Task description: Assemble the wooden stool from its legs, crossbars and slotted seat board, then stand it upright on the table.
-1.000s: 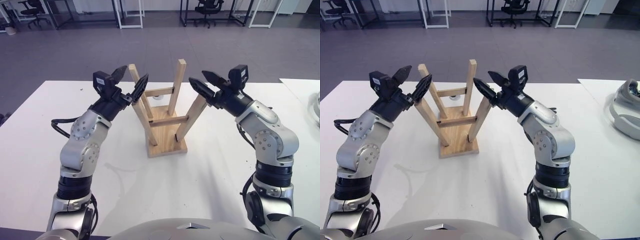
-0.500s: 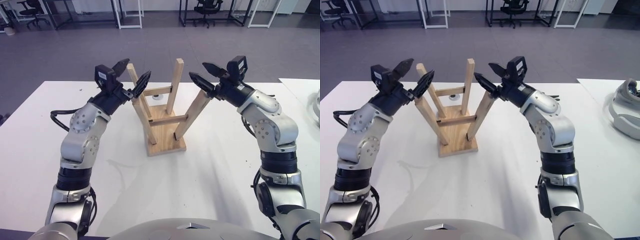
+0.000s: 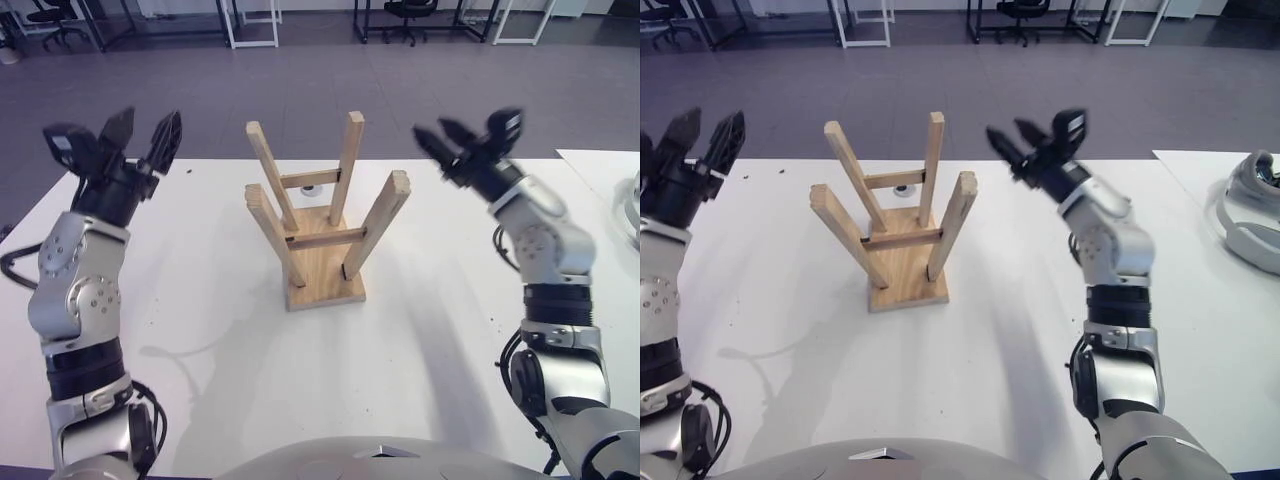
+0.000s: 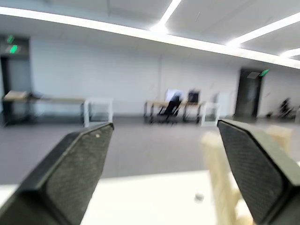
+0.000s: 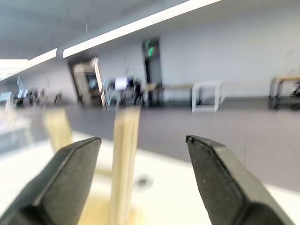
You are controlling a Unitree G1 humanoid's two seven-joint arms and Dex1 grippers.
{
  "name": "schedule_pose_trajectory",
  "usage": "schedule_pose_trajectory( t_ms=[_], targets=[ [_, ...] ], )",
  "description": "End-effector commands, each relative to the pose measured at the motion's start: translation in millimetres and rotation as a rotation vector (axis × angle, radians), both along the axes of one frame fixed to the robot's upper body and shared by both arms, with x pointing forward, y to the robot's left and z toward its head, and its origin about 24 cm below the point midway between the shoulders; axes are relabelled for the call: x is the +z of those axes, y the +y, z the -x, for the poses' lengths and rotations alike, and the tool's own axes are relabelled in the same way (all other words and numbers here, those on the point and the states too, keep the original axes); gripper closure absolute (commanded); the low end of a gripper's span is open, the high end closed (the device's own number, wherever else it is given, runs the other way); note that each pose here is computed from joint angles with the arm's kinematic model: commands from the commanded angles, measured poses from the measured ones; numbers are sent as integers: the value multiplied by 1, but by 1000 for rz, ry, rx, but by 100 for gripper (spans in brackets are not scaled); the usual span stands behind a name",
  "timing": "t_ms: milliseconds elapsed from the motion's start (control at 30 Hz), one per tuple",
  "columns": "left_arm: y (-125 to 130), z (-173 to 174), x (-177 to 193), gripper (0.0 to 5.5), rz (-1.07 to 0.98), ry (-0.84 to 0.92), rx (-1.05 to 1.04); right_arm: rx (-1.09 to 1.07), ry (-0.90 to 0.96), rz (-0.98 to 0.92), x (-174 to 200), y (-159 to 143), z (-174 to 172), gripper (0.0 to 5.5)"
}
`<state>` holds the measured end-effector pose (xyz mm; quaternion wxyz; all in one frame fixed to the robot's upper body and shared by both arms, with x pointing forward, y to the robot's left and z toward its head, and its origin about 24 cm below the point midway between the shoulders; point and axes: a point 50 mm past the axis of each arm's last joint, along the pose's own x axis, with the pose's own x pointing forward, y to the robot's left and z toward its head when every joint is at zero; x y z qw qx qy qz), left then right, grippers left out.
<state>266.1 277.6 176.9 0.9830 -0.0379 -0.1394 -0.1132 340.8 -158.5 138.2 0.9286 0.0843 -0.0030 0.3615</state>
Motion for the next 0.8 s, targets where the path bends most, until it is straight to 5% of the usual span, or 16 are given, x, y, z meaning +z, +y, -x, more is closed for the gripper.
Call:
schedule_pose_trajectory(
  t_ms=[33,233,500,600,667,800],
  targets=[
    [10,10,-53,139,-195,271,-7,280,115,44,-57,55,13,210],
    [20,47,-116,139,-414,580,-104,744,126,112,-68,79,84,210],
    [13,90,-120,139,-746,767,-425,548,263,371,-104,11,126,210],
    [4,91,-111,139,-778,780,-517,400,295,385,-106,-20,110,210],
    [-9,91,-117,139,-784,792,-574,136,287,483,-114,-38,63,210],
    [-26,86,-135,139,-821,848,-651,-66,248,631,-121,-15,3,210]
  ],
)
